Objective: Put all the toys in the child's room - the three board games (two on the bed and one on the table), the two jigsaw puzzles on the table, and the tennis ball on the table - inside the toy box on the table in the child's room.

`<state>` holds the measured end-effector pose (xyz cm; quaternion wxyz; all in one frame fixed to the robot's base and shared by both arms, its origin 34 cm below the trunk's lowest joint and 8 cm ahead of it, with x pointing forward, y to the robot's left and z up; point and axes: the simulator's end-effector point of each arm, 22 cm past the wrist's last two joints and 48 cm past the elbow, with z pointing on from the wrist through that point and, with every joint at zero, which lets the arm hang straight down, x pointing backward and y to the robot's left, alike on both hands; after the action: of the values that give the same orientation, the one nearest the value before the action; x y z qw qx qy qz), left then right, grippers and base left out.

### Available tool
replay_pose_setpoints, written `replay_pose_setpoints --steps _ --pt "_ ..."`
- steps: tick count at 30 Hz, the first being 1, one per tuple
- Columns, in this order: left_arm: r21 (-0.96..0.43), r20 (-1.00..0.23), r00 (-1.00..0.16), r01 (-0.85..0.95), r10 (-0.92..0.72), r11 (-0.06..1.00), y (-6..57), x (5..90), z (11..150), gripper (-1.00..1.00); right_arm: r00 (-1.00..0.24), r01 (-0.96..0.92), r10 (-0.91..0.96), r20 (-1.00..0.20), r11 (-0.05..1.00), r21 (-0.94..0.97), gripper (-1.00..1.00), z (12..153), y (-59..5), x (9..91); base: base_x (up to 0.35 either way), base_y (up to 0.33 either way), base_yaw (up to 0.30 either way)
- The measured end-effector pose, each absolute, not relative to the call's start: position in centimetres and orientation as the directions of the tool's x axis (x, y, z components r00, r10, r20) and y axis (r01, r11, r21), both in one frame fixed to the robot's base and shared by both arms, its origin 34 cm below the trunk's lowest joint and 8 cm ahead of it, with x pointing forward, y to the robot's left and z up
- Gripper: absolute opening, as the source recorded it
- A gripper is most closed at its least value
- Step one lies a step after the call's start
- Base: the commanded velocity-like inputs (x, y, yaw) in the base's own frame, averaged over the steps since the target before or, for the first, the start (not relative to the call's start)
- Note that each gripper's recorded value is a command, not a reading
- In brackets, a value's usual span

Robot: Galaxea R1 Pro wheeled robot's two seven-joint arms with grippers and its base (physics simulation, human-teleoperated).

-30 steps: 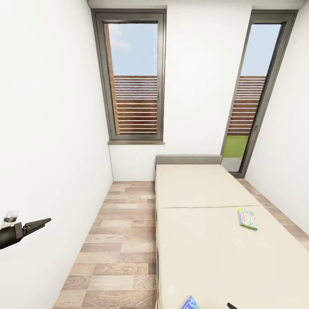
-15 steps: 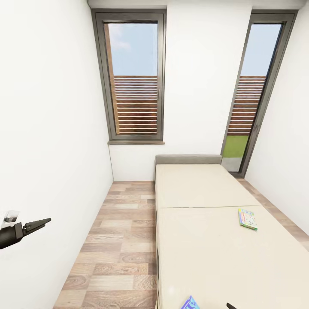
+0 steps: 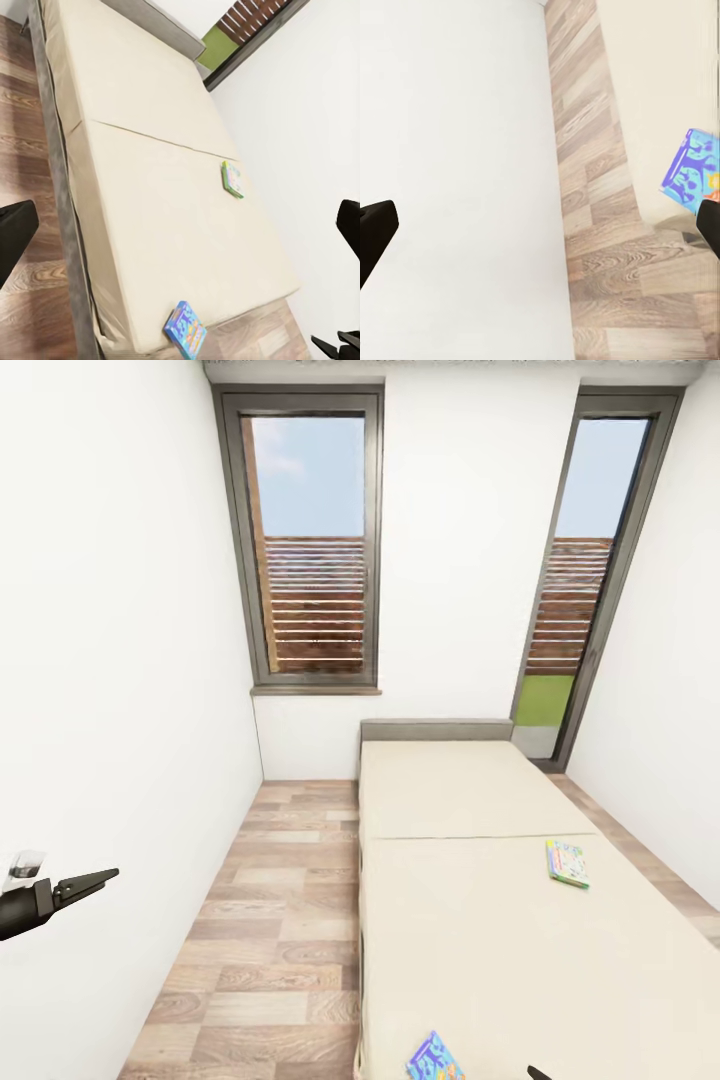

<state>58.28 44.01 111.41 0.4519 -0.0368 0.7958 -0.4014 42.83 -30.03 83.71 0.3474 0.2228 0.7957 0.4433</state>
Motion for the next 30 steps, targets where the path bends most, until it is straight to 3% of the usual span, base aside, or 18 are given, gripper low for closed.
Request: replay_pose_setpoints --steps 13,30 --pt "-0.672 -0.690 -0.588 0.305 -0.422 0.675 44.03 58.26 111.45 1.00 -0.659 0.046 0.662 -0.355 0.508 0.860 1.00 83.72 -30.00 42.82 -0.116 -0.014 0.000" --pt "-0.672 -0.690 -0.588 0.305 -0.422 0.675 44.03 58.25 111.46 1.00 -0.661 0.046 0.661 -0.355 0.507 0.860 1.00 83.70 -29.92 42.79 -0.017 0.000 0.000"
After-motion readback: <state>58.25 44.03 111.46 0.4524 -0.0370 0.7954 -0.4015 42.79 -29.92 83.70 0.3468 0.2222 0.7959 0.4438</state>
